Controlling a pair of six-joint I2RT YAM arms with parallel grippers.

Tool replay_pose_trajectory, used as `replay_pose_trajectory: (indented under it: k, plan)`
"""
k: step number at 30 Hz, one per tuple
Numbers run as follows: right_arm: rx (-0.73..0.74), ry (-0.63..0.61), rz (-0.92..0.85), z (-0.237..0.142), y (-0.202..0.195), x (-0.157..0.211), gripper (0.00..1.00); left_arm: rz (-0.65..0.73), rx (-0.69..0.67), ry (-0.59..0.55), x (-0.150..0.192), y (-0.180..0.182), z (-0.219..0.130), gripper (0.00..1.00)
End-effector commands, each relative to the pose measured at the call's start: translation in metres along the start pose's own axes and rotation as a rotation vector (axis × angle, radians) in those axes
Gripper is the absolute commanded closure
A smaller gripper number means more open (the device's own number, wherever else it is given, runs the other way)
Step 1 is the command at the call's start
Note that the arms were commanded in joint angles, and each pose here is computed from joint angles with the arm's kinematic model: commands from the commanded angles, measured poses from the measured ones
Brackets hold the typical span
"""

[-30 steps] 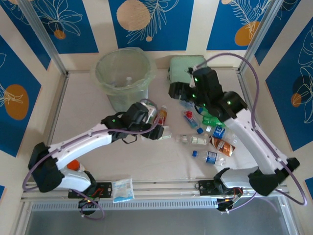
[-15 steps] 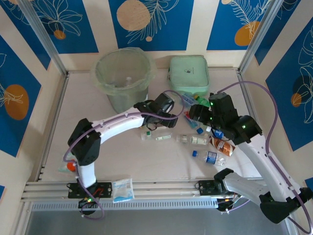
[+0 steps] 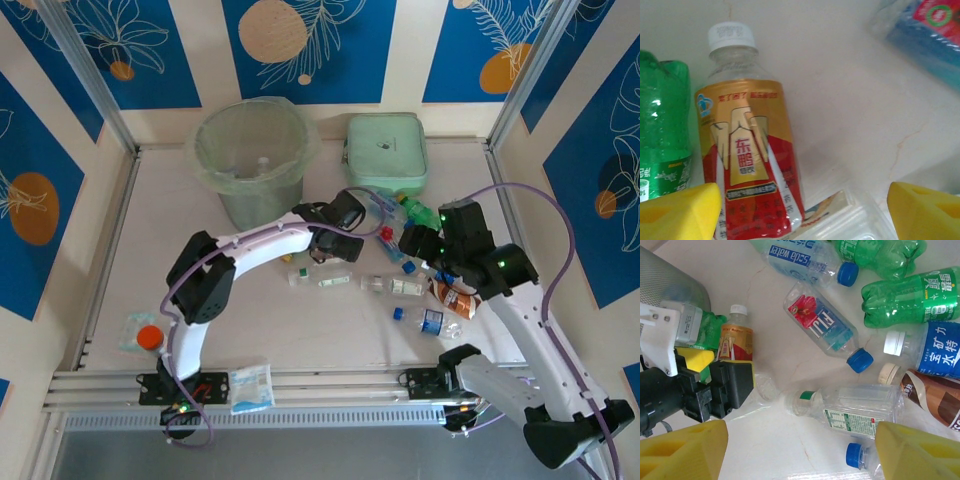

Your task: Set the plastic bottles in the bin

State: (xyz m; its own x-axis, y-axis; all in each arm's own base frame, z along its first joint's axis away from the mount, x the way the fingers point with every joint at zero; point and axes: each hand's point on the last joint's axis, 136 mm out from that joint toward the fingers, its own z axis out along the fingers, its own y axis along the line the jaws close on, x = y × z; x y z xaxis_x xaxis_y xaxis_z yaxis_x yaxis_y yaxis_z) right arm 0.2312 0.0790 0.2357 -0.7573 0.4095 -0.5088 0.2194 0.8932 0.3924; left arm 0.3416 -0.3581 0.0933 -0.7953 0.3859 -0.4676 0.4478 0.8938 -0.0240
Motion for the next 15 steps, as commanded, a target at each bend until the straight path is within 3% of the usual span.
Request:
replay_pose_trajectory:
  k: [1, 15]
  plan:
    - [-0.016, 0.027, 0.013, -0.001, -0.001, 0.008, 0.22, -0.042, -0.033, 0.029, -0.002, 0.015, 0.006, 0.14]
    - [-0.027, 0.044, 0.006, -0.002, 0.0, 0.011, 0.25, -0.044, -0.065, 0.124, 0.007, 0.023, 0.044, 0.21]
